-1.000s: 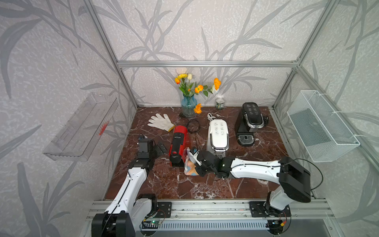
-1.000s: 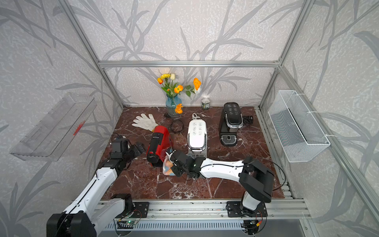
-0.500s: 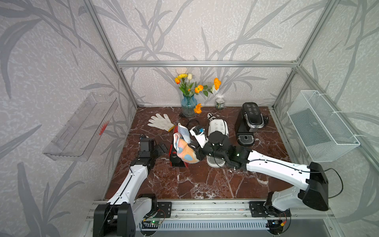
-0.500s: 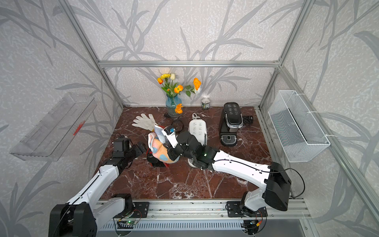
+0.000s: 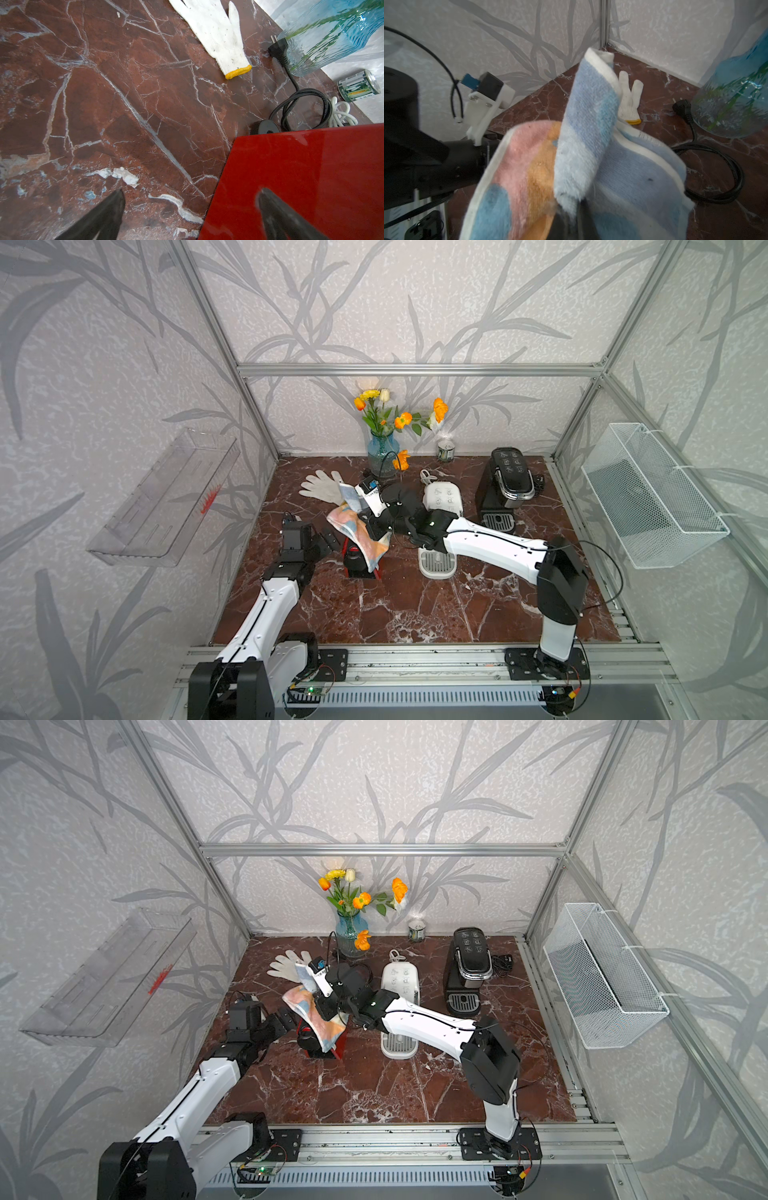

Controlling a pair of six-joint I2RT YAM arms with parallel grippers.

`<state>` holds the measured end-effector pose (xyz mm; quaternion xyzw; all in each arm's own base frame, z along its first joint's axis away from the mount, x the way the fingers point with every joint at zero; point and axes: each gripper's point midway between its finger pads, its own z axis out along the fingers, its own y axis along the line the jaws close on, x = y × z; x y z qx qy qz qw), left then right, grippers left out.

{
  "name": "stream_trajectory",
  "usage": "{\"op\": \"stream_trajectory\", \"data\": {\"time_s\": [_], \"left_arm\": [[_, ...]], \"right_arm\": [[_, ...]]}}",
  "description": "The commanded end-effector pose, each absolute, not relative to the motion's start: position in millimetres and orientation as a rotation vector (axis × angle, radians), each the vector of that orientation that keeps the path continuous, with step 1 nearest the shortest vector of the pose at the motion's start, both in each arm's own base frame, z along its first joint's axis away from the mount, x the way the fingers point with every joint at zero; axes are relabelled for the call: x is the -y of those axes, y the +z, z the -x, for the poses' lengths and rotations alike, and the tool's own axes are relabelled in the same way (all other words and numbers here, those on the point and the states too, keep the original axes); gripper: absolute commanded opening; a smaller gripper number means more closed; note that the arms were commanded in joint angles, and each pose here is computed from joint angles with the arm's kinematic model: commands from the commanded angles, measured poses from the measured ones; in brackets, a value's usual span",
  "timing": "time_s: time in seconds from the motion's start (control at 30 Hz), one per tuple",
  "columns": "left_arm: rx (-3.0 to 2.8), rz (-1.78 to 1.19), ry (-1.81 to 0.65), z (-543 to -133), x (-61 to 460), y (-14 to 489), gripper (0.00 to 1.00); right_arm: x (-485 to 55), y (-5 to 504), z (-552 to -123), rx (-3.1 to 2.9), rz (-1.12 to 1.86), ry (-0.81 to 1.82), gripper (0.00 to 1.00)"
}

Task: Wipe the surface of a coffee machine
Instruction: Pick up the cleaning item at the center of the board, then wipe the dirt from the surface of the coffee machine.

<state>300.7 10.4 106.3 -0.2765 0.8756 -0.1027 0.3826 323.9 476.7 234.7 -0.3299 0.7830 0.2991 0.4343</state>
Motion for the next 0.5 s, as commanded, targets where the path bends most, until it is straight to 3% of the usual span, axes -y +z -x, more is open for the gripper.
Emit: {"op": "stream_trajectory", "data": {"time_s": [0.0,0.23,0.47], "left_arm": [[-2.224,0.701,-0.269,-298.6,-10.6,109.6,0.99],[-2.186,0.707,-0.353,-302.9,-2.3,128.1,1.00],[-2.097,0.684,-0.420,-301.9,2.6,165.7,1.00]], "right_arm": [[-456.0,219.9,-350.4,-2.026,0.774,0.588,0.03],[-419.2,208.4,-394.1,-2.087,0.653,0.467,0.03],[-424.7,242.2,-384.3,-2.010,0.654,0.636,0.03]]}}
